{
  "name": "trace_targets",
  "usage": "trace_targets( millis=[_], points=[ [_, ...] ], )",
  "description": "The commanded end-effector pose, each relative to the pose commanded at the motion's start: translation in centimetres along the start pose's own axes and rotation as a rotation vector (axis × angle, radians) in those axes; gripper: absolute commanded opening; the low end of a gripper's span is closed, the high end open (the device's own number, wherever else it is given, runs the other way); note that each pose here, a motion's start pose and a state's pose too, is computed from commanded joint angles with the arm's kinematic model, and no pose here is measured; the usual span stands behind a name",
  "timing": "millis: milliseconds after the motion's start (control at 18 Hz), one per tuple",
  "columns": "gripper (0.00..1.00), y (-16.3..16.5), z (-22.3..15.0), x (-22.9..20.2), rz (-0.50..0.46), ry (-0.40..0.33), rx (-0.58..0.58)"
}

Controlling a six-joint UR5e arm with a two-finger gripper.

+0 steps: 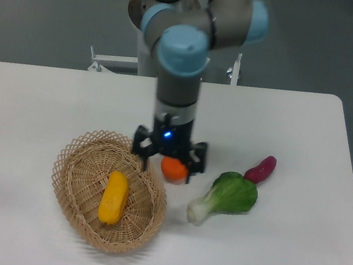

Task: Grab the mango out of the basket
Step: 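Move the open gripper over the basket and lower toward the yellow mango, then close the gripper around the yellow mango inside the basket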

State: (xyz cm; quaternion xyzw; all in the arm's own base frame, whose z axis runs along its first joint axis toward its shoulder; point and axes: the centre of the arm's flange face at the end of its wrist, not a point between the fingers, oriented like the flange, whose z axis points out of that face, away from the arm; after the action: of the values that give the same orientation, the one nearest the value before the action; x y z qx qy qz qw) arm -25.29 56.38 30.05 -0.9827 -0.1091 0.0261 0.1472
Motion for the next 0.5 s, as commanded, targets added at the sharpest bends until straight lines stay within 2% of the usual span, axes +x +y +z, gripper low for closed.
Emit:
trace_targets(
  millis=[167, 500],
  points=[
    [1.00, -1.2, 1.8, 0.9, 0.022, 0.010, -0.010],
    [1.00, -1.0, 6.1, 3.1, 0.022, 0.007, -0.085]
  ],
)
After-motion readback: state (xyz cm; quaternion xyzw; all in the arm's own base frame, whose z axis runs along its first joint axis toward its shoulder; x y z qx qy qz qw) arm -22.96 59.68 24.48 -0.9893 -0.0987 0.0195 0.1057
